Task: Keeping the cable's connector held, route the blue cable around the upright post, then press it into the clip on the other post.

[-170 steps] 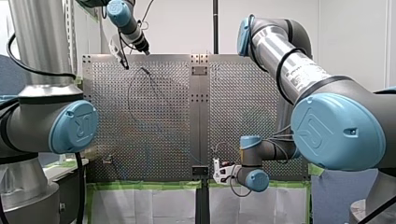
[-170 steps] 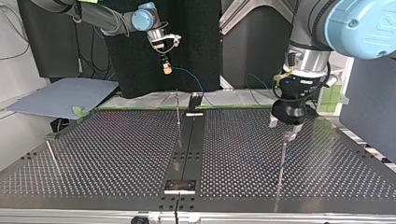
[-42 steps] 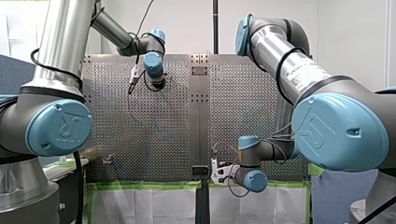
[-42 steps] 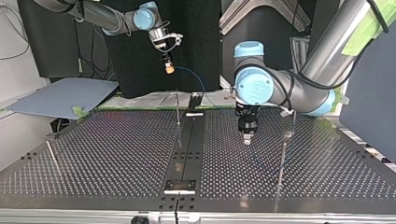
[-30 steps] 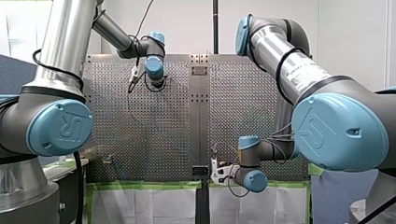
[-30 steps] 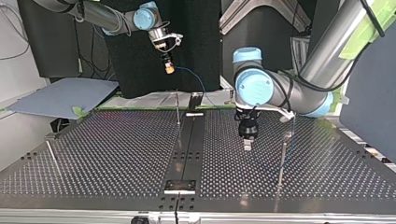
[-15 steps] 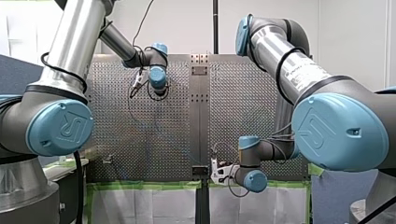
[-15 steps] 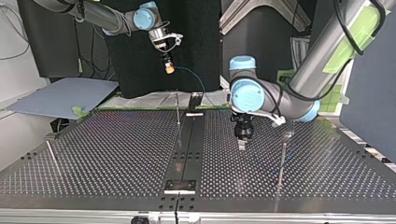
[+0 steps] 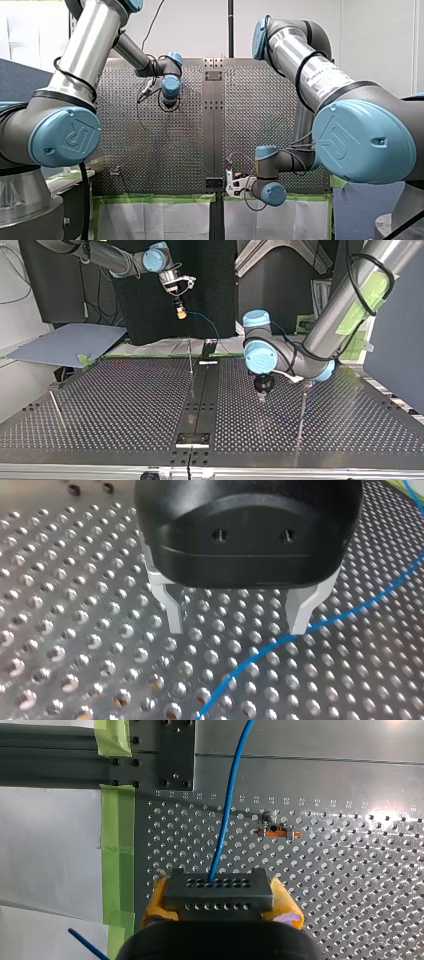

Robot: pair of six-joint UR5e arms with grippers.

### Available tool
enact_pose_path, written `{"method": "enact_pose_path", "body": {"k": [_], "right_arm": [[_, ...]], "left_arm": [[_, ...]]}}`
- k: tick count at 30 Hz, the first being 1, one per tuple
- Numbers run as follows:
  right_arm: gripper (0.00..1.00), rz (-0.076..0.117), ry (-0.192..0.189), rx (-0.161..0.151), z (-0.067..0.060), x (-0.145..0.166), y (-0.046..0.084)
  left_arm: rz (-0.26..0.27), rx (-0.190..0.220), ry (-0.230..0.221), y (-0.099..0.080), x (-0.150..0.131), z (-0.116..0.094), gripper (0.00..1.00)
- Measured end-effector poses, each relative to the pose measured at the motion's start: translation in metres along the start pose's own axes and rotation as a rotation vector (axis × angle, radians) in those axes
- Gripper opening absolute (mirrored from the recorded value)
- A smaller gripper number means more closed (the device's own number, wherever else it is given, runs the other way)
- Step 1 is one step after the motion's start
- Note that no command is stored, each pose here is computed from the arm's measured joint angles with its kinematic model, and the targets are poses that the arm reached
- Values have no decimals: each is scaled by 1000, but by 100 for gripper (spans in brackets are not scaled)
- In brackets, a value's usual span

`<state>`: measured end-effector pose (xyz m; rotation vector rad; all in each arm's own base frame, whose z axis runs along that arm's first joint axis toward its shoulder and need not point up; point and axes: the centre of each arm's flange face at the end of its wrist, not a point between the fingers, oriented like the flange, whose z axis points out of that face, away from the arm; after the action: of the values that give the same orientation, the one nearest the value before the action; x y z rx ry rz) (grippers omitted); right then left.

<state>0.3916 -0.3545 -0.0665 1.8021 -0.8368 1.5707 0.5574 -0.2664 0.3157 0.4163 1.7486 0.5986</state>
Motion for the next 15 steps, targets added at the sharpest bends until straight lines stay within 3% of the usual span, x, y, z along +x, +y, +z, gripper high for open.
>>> {"method": "enact_pose_path", "body": {"k": [6, 15], "right_arm": [[0, 0, 1, 0, 0, 0, 0], [0, 0, 0, 0, 0, 0, 0]], "left_arm": [[38, -7, 14, 2, 6, 7, 98], [93, 11, 57, -20, 29, 21, 98]]}}
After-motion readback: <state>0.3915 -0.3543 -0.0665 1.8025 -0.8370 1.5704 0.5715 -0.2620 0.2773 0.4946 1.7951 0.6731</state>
